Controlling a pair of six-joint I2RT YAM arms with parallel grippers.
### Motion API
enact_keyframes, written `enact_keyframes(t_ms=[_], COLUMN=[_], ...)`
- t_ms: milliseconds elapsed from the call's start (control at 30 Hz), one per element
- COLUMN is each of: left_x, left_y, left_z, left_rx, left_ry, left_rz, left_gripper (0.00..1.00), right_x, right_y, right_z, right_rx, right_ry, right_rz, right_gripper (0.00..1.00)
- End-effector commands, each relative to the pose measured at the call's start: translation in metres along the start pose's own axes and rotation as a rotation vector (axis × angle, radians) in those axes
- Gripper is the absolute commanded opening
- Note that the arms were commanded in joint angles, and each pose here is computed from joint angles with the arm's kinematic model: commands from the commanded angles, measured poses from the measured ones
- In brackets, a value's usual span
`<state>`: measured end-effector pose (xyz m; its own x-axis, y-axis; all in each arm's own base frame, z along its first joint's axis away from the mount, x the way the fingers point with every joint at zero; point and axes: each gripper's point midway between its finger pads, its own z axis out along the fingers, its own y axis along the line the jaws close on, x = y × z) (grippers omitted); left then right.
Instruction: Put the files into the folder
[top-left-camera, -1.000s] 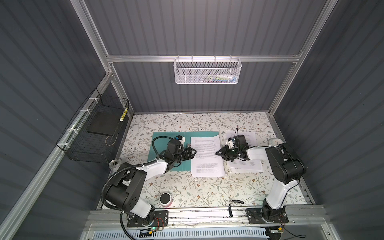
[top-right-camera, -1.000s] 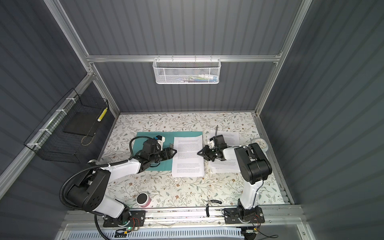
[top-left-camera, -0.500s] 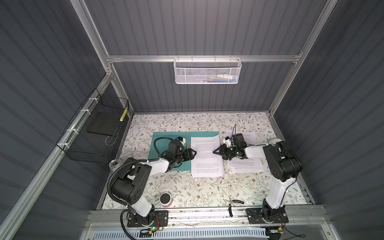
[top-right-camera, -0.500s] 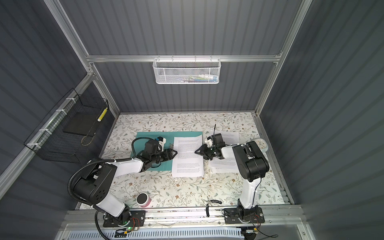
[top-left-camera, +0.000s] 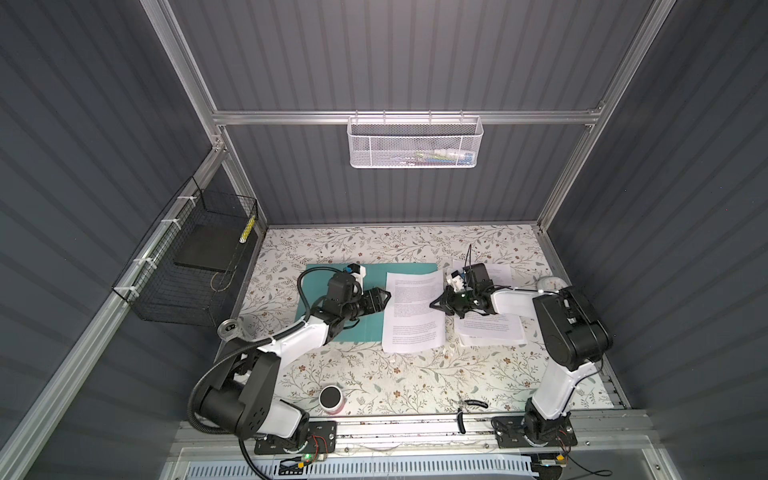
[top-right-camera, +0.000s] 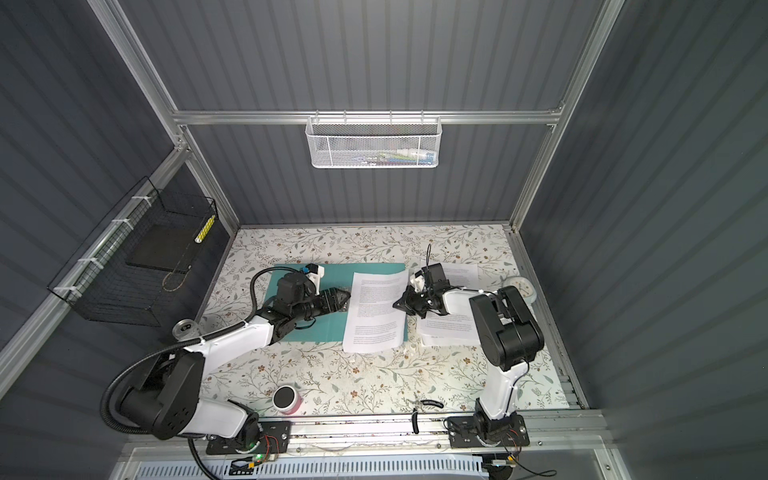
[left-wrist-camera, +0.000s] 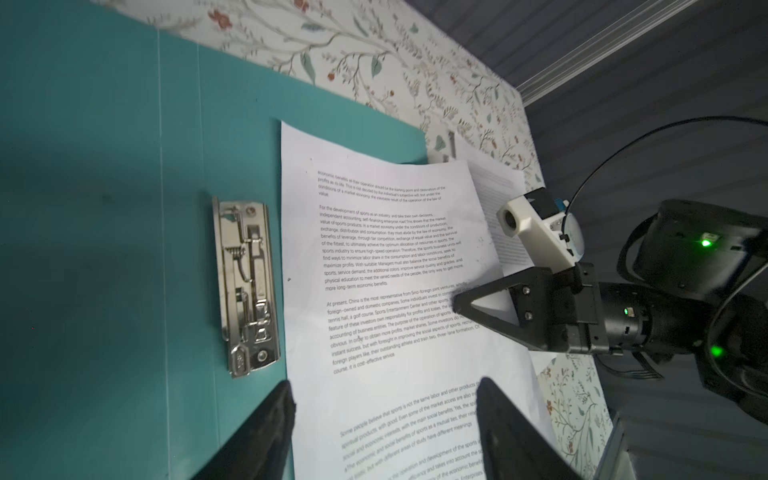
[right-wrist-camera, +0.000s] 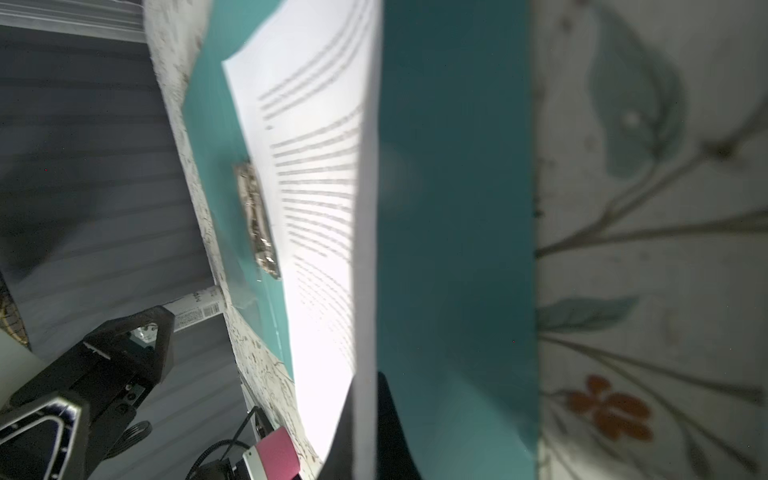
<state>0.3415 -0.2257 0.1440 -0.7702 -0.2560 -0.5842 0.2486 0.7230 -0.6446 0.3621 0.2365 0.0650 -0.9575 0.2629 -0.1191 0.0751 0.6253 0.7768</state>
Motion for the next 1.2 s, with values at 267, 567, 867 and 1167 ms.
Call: enact_keyframes(t_ms=[267,567,867,1167], left_x=[-0.028,-0.04,-0.053,-0.064], left_y=[0.038,0.051,0.051,0.048], left_z=[-0.06,-0.084,-0.091,-0.087], left_rx=[-0.09,-0.071,-0.041,-0.031], left_ry=[-0.105,-0.146,-0.17,-0.17], left_rz=[-0.107,-0.154,-0.176,-0.164], left_gripper=[0.73,0.77,1.0,0.99], right_x=[-0.034,-0.049,-0.046,-0.041], right_y=[0.143,0.193,0.176,0.151], right_z=[-0.031,-0.009,0.028,0.065], right_rx=[-0.134,-0.178,-0.049,0.095], right_ry=[-0.087,-0.064,-0.053,-0.034], right_rz=[-0.245,-0.319,-0.359,-0.427], right_gripper=[0.0,0.0,0.0,0.0])
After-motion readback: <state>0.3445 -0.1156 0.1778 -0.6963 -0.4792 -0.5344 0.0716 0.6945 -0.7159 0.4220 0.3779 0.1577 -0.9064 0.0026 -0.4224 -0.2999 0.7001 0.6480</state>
